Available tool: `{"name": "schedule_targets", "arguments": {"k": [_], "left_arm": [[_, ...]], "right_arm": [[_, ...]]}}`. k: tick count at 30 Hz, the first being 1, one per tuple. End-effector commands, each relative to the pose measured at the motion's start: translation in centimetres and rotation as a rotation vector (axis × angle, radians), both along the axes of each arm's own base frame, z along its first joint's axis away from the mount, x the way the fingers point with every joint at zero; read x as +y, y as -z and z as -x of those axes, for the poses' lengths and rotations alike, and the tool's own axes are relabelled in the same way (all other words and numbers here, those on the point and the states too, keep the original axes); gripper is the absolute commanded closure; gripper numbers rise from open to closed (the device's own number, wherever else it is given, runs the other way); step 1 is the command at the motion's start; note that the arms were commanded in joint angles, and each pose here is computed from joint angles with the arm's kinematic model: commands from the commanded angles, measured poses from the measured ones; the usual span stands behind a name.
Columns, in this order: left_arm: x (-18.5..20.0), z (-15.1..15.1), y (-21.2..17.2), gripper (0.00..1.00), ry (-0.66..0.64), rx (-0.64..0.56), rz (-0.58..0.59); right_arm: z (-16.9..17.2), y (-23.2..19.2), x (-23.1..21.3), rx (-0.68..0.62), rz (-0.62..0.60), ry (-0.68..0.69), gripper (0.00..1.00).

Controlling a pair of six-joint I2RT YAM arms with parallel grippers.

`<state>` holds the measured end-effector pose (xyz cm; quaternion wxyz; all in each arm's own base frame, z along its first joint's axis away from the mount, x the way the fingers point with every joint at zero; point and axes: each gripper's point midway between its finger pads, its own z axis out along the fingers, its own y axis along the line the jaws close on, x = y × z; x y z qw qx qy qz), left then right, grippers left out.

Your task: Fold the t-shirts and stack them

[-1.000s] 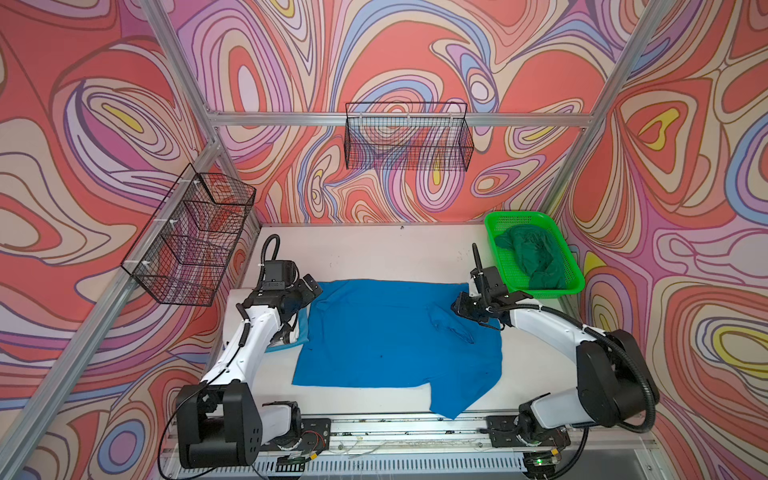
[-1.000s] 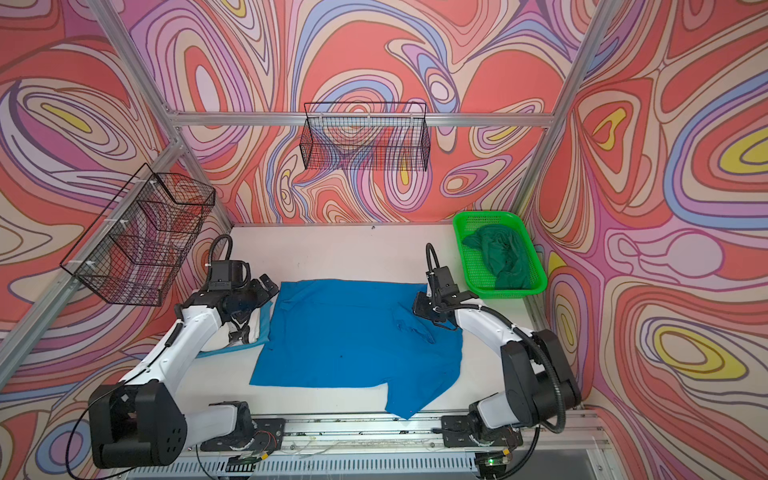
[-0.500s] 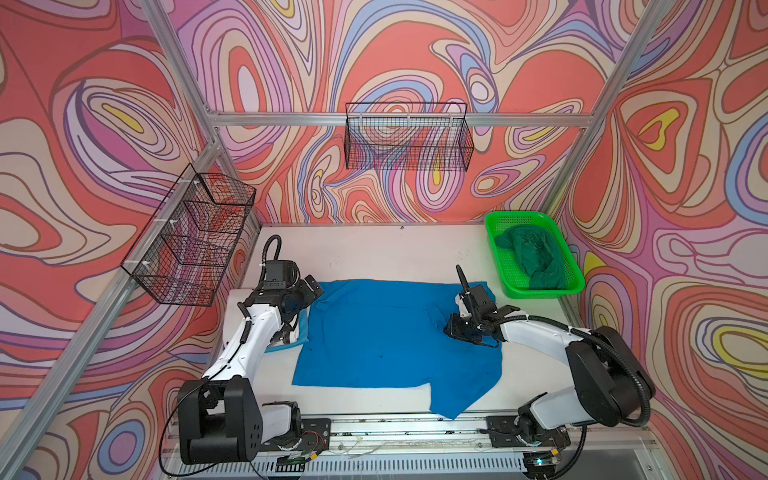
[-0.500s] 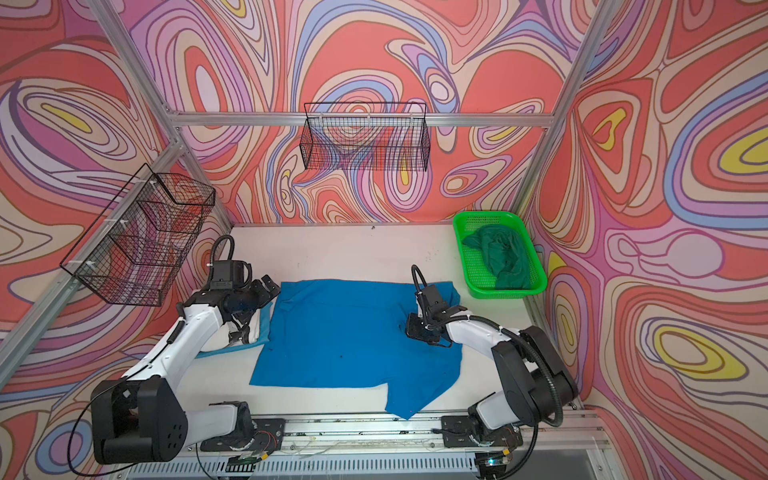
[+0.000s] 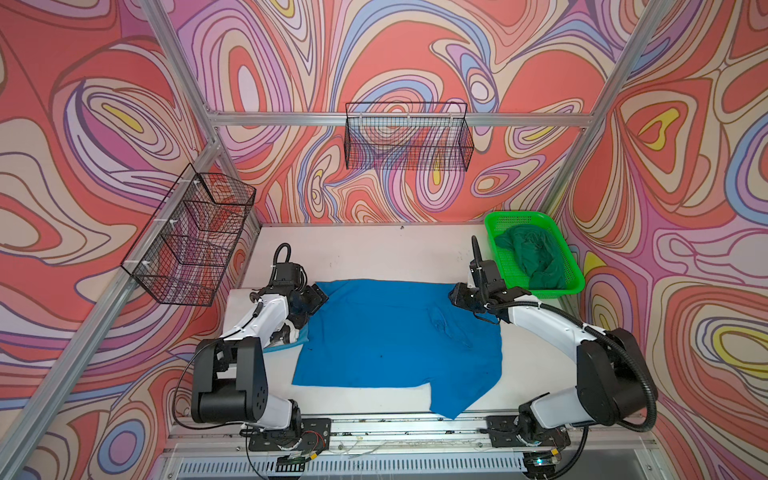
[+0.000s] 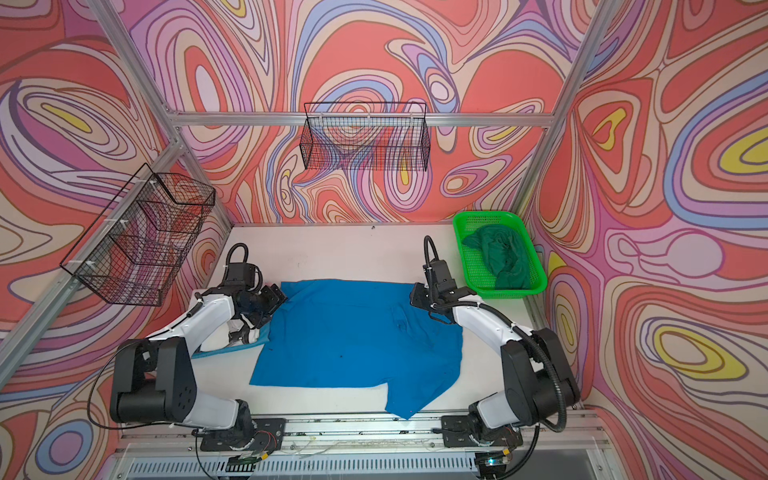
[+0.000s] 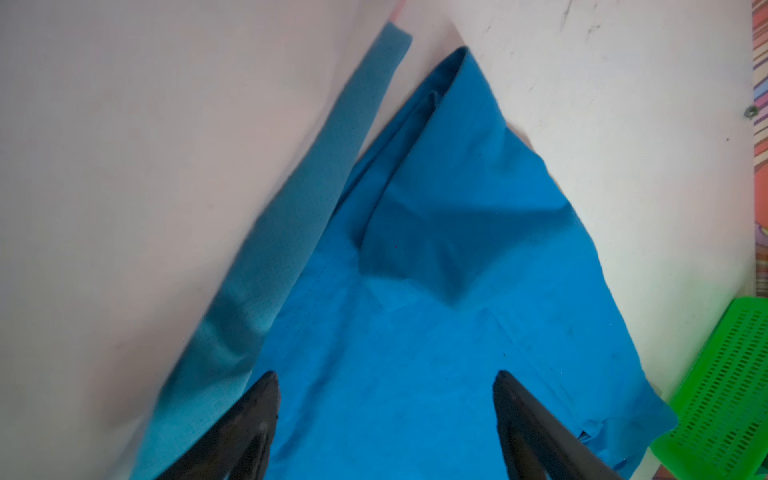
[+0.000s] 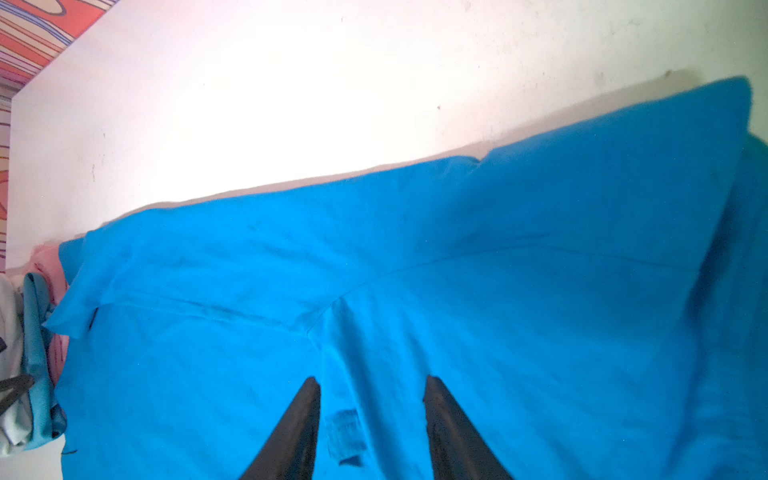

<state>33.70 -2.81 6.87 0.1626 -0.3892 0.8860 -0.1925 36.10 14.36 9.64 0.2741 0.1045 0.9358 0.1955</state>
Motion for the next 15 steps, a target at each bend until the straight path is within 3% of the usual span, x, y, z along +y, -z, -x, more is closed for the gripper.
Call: {"name": "schedule_targets", "arguments": {"k": [1,6,15], "left_arm": [[-0.5,-0.6,0.4,0.20,-0.145,-0.002,0.106],[-1.1,-1.7,1.0,0.23,-0.285,-0.001,0.190],[0.1,-1.3,3.4,0.29,-0.478,0.061,0.177]], "right_arm": [[-1.0,-0.2,1.0,-0.044,-0.063,-0.015,0.55],[-1.2,0.7,1.5,-0.049,-0.093,-0.026,0.54],[-0.3,0.7,2.5,-0.072,-0.167,-0.062,0.54]]}}
